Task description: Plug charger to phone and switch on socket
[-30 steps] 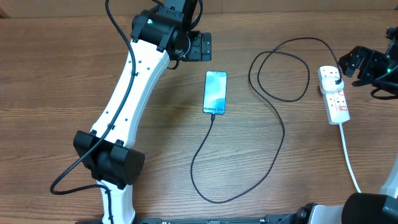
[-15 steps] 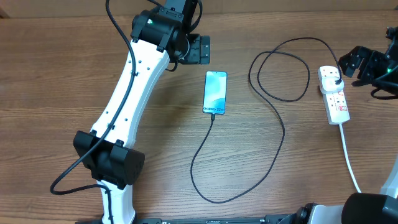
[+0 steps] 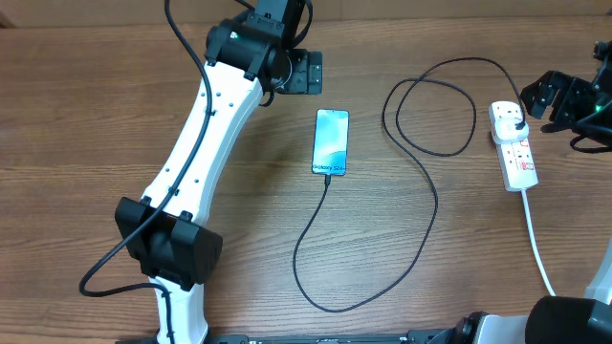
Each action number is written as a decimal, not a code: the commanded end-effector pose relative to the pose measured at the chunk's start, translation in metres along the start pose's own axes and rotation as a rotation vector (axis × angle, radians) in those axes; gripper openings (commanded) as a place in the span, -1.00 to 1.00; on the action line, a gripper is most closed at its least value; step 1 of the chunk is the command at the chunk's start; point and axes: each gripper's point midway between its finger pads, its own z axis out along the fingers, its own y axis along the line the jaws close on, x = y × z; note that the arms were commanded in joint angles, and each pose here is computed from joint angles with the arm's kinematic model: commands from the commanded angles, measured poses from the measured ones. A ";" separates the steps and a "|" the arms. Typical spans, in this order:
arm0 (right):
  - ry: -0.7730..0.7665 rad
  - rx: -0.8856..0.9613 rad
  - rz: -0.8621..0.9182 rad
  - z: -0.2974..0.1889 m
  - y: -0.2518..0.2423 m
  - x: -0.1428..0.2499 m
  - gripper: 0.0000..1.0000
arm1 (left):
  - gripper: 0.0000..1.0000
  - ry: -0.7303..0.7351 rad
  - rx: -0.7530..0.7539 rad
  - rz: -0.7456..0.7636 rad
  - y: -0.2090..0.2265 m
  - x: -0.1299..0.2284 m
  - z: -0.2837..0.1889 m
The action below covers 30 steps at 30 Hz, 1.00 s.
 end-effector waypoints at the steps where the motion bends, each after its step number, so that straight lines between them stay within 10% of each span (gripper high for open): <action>1: -0.004 0.010 0.000 -0.001 -0.001 -0.001 1.00 | 1.00 -0.006 0.012 0.015 0.000 0.005 0.003; 18: -0.005 0.010 0.000 -0.001 -0.001 -0.001 1.00 | 0.99 -0.257 -0.110 0.031 0.070 0.085 -0.026; 30: -0.004 0.010 0.000 -0.001 -0.001 -0.001 1.00 | 1.00 -0.827 0.025 -0.051 0.107 0.130 -0.060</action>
